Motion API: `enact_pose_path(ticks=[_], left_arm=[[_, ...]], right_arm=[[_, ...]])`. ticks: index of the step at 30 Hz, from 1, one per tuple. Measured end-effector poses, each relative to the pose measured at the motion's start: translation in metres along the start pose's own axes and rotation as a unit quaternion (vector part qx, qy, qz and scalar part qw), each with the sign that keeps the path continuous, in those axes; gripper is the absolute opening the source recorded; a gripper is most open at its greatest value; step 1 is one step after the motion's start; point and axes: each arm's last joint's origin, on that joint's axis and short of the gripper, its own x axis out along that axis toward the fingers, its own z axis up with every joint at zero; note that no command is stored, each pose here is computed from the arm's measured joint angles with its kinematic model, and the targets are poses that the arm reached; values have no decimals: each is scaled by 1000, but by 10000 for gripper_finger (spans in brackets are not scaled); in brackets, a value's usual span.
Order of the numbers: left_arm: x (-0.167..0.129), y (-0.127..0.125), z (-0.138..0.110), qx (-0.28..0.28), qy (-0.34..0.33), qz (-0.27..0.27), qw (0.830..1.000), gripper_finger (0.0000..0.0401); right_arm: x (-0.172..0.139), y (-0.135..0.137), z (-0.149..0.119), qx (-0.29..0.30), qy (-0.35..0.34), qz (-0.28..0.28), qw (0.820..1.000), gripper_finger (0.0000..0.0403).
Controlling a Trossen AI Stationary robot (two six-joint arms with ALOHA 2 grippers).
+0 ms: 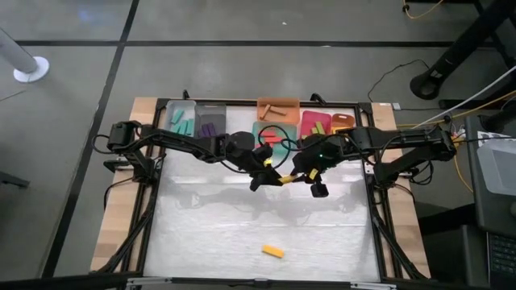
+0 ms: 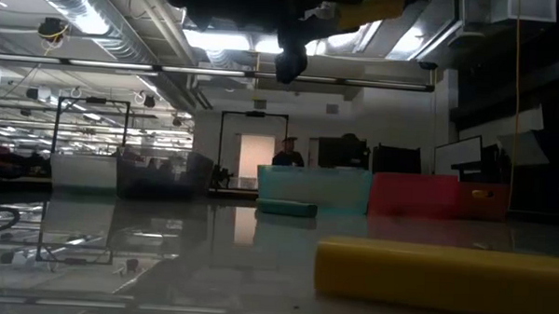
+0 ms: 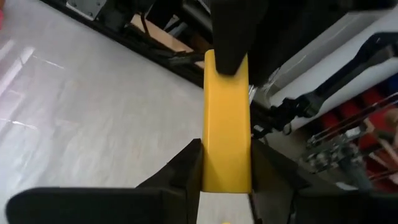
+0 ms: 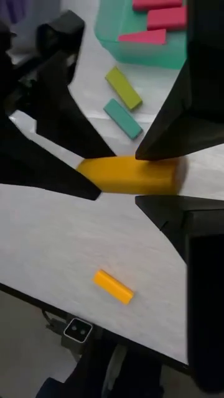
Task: Sort blocks
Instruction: Put the left yellow block into the right orange bin
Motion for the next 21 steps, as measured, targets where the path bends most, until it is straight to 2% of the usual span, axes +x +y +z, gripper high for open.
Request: enact_pose_path(ticks=[4,10,15,21], left_arm=[[0,-1,2,-38,-10,-7,999,101],[0,-4,5,-86,-24,-19,996,101],[0,-4,6,-145,-27,-25,989,102],[-1,-4,7,-192,-30,-30,980,102]], right_arm=[[0,0,1,-23,-7,-1,1000,103],[0,0,2,-26,-8,-1,1000,103],[0,0,2,-34,-9,-2,999,103],[0,0,2,-52,-8,-3,999,103]])
